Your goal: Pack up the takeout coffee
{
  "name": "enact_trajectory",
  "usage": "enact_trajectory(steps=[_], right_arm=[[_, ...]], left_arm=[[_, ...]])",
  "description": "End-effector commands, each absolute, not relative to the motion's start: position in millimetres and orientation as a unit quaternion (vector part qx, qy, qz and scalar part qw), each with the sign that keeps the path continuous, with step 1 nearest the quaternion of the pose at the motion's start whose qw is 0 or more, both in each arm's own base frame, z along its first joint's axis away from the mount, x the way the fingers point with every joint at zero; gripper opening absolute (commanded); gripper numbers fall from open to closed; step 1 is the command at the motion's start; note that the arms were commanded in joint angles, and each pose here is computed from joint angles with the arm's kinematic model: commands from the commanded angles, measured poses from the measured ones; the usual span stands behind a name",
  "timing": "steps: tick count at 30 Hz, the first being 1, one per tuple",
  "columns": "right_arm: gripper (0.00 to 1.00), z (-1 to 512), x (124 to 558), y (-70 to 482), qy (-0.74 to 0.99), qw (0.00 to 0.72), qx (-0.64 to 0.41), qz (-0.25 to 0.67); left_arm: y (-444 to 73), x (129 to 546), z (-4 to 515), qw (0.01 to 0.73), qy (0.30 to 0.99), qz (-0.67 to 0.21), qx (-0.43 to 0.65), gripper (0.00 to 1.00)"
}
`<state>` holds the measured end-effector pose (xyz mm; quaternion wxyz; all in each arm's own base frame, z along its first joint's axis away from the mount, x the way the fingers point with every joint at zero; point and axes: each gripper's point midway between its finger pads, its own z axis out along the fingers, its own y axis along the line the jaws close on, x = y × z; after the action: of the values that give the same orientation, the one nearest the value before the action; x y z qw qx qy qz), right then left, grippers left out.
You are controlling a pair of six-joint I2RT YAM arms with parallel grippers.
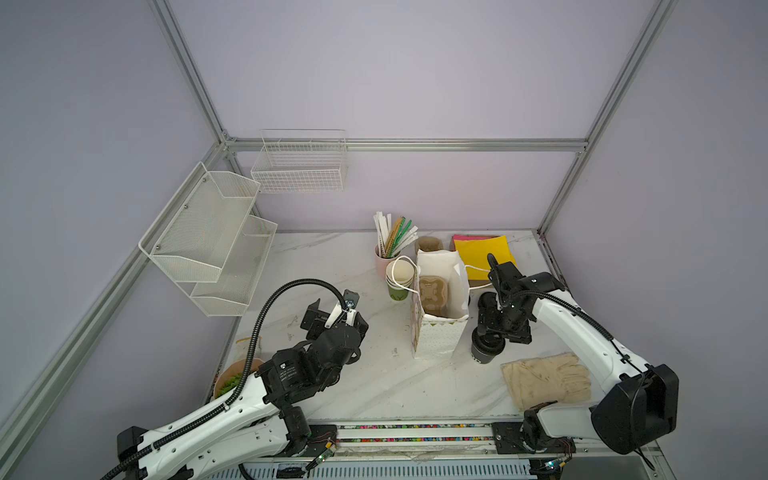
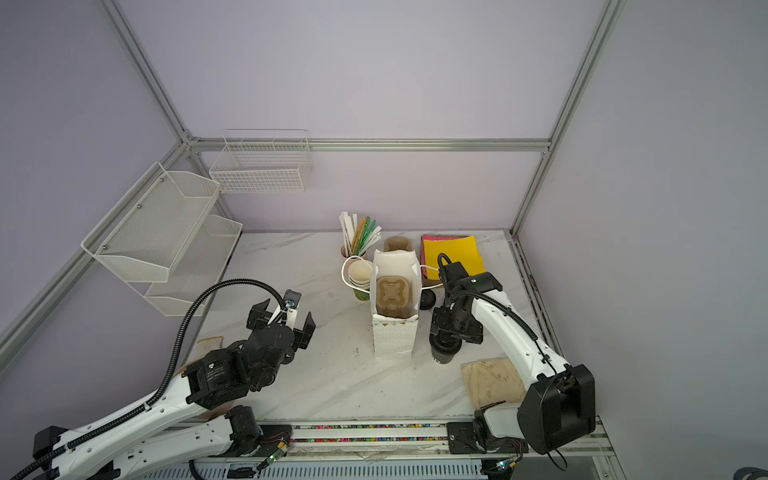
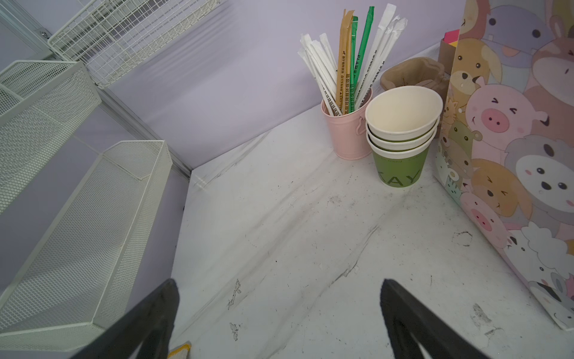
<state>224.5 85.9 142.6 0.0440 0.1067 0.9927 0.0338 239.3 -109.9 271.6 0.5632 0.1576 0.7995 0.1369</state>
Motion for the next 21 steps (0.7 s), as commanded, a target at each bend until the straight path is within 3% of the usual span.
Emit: enact_trajectory(steps=[1,14,21], right_arm=[[0.88,149.8,221.6,82.0,0.993,0.053,0.100,0.024],[0.87,152.3,218.3,89.0,0.992,0.060,0.099,0.049],[0.81,140.9,208.0,88.4,0.993,0.046,0.095,0.047]], left_arm=[[-107.7,239.4,264.2,0.558,0.801,0.145,0.160,1.00],[-108.8,239.4,263.3,0.557,0.802,0.142,0.162,1.00],[-109.6,239.4,262.9,0.557,0.803,0.140,0.163,1.00]])
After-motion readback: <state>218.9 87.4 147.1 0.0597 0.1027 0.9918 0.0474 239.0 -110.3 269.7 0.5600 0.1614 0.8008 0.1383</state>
